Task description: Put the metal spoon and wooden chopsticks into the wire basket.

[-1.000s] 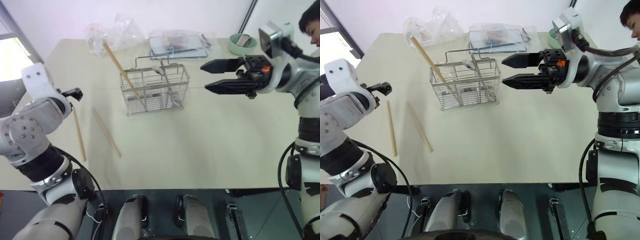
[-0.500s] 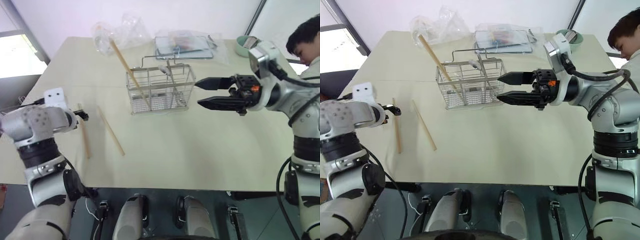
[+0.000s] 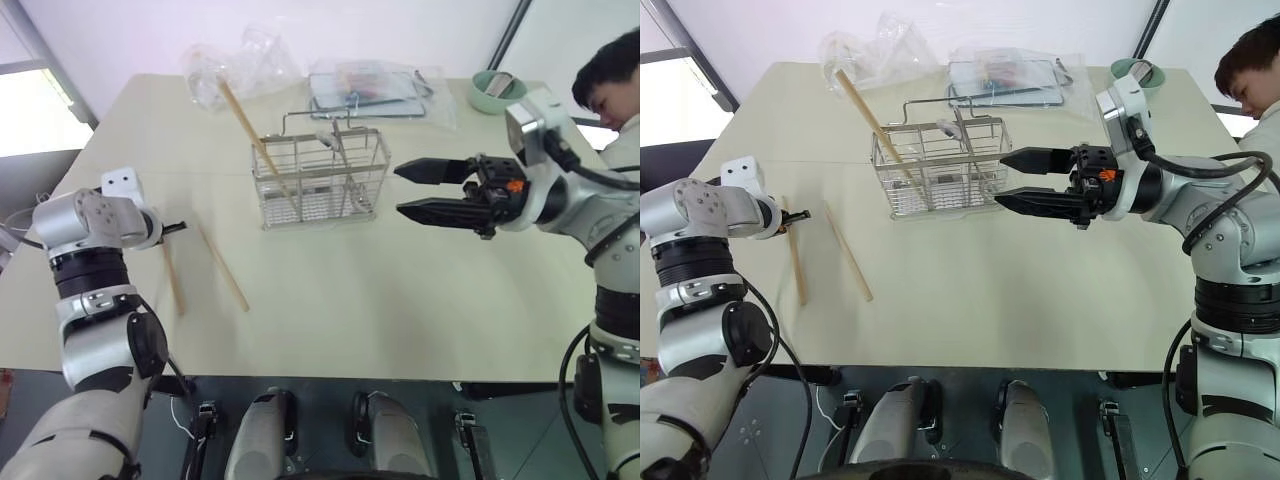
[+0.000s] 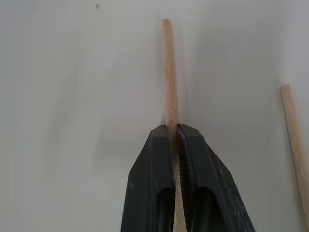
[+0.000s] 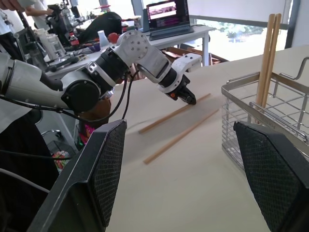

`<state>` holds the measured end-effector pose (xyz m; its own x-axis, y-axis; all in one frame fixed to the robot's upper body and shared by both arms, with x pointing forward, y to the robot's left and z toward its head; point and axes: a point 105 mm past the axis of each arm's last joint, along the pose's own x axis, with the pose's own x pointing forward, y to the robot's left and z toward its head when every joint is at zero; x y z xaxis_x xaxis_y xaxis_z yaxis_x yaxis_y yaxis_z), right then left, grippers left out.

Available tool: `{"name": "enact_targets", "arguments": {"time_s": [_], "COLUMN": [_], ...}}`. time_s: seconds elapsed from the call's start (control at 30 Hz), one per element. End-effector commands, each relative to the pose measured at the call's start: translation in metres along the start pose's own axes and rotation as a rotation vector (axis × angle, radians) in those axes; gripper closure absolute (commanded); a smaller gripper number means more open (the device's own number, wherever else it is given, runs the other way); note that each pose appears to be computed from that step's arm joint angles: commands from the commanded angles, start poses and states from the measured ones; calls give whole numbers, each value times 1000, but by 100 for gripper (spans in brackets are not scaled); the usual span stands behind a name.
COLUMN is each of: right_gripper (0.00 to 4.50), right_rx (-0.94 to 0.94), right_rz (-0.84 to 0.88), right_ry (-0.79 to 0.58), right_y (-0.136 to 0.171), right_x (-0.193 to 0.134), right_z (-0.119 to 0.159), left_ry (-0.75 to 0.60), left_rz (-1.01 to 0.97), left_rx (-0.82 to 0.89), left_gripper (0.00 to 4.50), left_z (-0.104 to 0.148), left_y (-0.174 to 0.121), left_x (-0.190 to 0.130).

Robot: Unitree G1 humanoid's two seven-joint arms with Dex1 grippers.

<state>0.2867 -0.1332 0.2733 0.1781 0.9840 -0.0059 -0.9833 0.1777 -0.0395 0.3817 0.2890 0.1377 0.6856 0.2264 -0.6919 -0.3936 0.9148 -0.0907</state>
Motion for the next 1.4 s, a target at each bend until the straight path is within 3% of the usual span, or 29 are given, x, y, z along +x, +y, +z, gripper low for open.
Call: {"name": "enact_targets", "arguments": {"time_s": [0.03,0.13,0.23,0.37,0.47,0.6,0.73,0.97,1.1,1.23,1.33,1.4], "right_gripper": [87,87,87,87,87,87,87,87,87,87,87,87], "right_rx": [-41,-31,-22,-10,0,7,19,33,32,33,35,37], "right_rz": [-7,-15,-32,-50,-59,-70,-89,-134,-166,-177,-187,-191], "right_ry": [-20,-23,-28,-30,-25,-27,-31,-65,-74,-83,-85,-87], "right_y": [3,1,-2,-3,-3,-2,-1,1,-2,-2,-5,-6], "right_x": [-3,-3,-4,-5,-5,-4,-3,-9,-12,-14,-14,-14], "right_z": [9,9,10,12,12,11,9,13,15,16,14,13], "left_ry": [-61,-245,-555,-1005,-1196,-1215,-1163,-1154,-1136,-1120,-1093,-1086], "left_rz": [2,-4,-3,-301,-596,-894,-1002,-982,-980,-982,-982,-976], "left_rx": [-25,-62,-133,-282,-314,-262,-143,66,213,264,244,232], "left_gripper": [446,446,446,446,446,446,446,446,446,446,342,240], "left_z": [16,51,103,170,189,181,160,133,105,87,80,79], "left_y": [2,6,14,-9,-43,-96,-139,-178,-201,-208,-208,-205], "left_x": [-8,-22,-51,-132,-193,-225,-222,-190,-169,-159,-153,-151]}}
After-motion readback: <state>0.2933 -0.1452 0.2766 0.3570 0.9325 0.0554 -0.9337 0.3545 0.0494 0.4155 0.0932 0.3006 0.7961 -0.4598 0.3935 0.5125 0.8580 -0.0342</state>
